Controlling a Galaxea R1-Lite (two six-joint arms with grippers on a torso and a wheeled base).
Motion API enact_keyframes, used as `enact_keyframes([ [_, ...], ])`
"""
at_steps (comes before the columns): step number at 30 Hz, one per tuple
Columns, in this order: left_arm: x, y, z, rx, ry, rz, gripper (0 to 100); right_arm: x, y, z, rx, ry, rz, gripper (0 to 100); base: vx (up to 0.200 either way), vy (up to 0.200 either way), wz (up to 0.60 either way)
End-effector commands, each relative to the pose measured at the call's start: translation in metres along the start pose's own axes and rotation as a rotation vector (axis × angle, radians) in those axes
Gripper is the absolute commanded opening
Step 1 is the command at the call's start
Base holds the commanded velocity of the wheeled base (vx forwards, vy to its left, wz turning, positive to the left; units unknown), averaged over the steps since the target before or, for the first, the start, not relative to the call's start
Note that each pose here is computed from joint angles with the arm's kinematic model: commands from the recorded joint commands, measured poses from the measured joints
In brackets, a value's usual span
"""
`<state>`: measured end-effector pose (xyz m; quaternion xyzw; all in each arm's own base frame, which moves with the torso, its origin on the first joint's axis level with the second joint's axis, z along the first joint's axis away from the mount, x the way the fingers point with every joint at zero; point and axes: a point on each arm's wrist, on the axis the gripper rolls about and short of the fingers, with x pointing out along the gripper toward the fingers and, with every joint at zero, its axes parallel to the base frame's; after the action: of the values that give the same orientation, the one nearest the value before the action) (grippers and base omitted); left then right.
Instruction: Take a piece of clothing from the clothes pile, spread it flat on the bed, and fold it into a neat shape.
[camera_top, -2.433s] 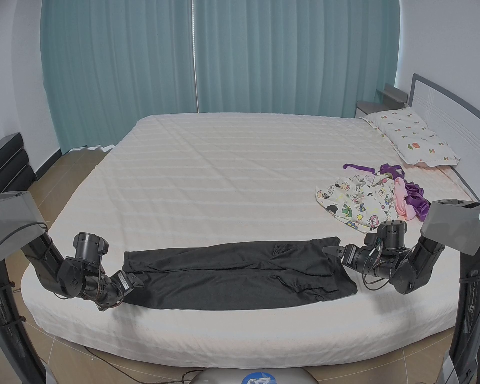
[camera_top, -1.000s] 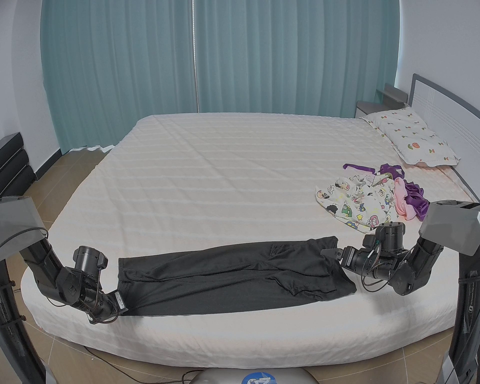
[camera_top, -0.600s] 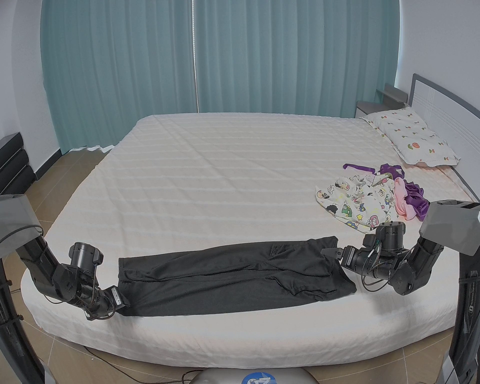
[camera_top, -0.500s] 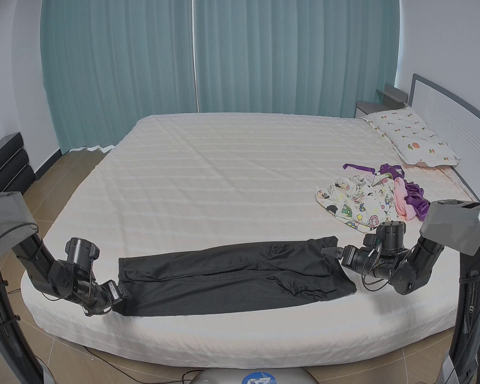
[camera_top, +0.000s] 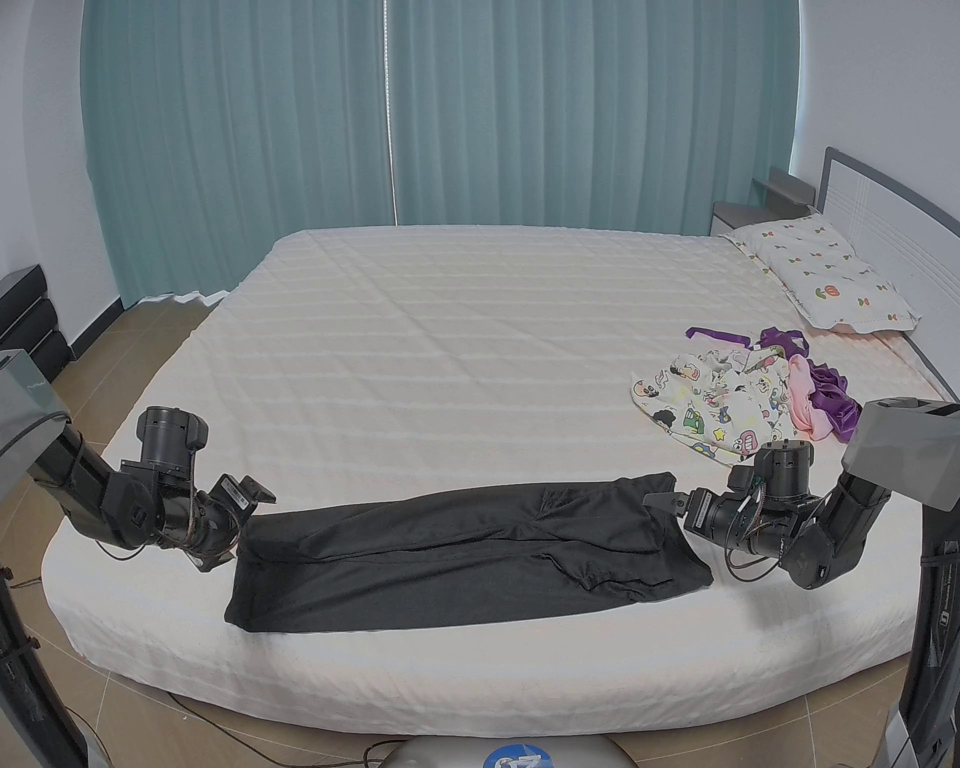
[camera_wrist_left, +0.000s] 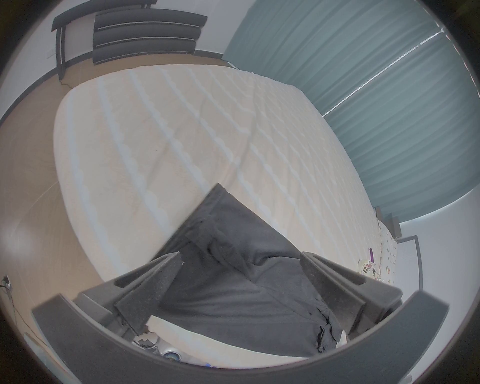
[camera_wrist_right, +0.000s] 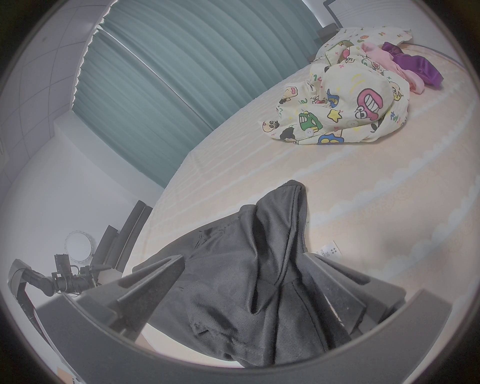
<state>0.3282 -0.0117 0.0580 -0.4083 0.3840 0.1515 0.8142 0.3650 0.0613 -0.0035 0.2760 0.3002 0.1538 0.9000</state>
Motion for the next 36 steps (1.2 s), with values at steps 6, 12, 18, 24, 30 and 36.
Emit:
enact_keyframes([
  [6, 0.020, 0.010, -0.010, 0.005, 0.024, 0.068, 100, -0.001, 0.000, 0.000, -0.002, 0.001, 0.000, 100, 0.000, 0.000, 0.00],
  [12, 0.035, 0.012, -0.015, 0.013, 0.044, 0.091, 100, 0.000, 0.000, -0.001, -0.004, 0.003, -0.002, 100, 0.000, 0.000, 0.00],
  [18, 0.045, 0.015, -0.014, 0.008, 0.036, 0.120, 0, -0.002, 0.002, 0.000, -0.010, -0.003, 0.001, 100, 0.000, 0.000, 0.00],
  [24, 0.042, 0.015, -0.007, -0.001, -0.020, 0.137, 0, -0.013, 0.016, -0.005, -0.037, -0.029, 0.047, 100, 0.000, 0.000, 0.00],
  [30, 0.034, 0.012, -0.006, 0.004, -0.034, 0.128, 0, -0.012, 0.018, -0.008, -0.040, -0.020, 0.052, 100, 0.000, 0.000, 0.00],
  [36, 0.029, 0.009, -0.004, -0.004, -0.045, 0.111, 0, -0.012, 0.018, -0.009, -0.040, -0.018, 0.052, 100, 0.000, 0.000, 0.00],
])
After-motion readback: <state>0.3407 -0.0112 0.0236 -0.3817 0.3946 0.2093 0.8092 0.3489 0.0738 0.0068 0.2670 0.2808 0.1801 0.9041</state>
